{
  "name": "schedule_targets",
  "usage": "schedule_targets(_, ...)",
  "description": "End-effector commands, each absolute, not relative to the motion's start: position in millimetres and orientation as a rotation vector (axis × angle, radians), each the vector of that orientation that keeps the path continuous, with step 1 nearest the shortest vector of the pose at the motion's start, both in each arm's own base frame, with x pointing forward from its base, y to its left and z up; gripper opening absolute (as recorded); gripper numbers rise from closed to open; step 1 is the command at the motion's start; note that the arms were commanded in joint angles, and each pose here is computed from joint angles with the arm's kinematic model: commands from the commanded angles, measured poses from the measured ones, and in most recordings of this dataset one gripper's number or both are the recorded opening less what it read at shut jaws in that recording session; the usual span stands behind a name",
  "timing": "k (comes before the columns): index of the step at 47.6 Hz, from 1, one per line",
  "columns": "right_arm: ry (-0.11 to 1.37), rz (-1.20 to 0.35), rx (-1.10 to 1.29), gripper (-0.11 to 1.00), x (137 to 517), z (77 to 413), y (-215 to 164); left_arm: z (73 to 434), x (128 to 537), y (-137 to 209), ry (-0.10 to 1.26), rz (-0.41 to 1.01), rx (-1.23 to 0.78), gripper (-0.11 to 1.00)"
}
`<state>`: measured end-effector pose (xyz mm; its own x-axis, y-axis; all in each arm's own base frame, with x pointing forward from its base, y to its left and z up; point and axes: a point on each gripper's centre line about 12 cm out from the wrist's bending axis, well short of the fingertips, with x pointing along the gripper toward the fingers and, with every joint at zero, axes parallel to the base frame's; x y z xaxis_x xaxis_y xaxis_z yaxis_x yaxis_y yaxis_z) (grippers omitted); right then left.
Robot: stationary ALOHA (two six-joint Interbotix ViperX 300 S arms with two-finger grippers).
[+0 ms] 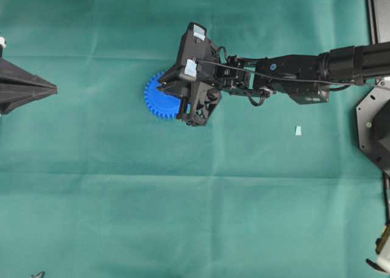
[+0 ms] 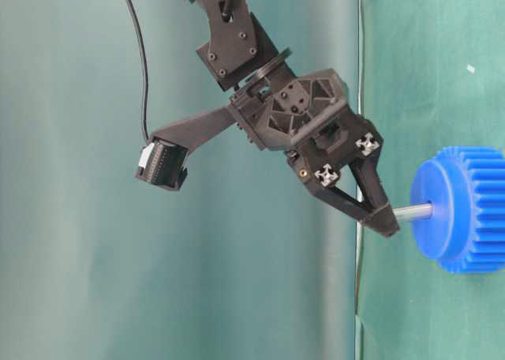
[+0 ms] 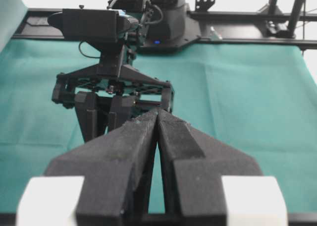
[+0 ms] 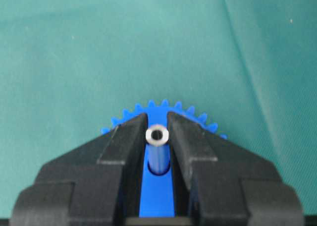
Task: Insert the shaft into the center hole of the gear.
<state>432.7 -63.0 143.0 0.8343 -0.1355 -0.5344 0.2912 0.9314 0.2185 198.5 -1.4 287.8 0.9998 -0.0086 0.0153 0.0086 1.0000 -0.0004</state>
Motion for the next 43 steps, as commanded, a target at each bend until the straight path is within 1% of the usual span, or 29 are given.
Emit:
schedule_targets(1, 0.513, -0.230, 0.301, 0.16, 435.1, 149.9, -64.2, 298.7, 201.6, -1.2, -0.041, -0.008, 0.003, 0.00)
schedule_targets(12, 0.540, -0.234, 0.302, 0.16, 435.4, 136.9, -64.2, 298.7, 201.6, -0.6, -0.041, -0.005, 0.003, 0.00)
schedule_targets(43, 0.585, -0.228, 0.301, 0.16, 431.5, 124.0, -58.8, 298.6, 201.8, 0.1, -0.041, -0.002, 0.003, 0.00)
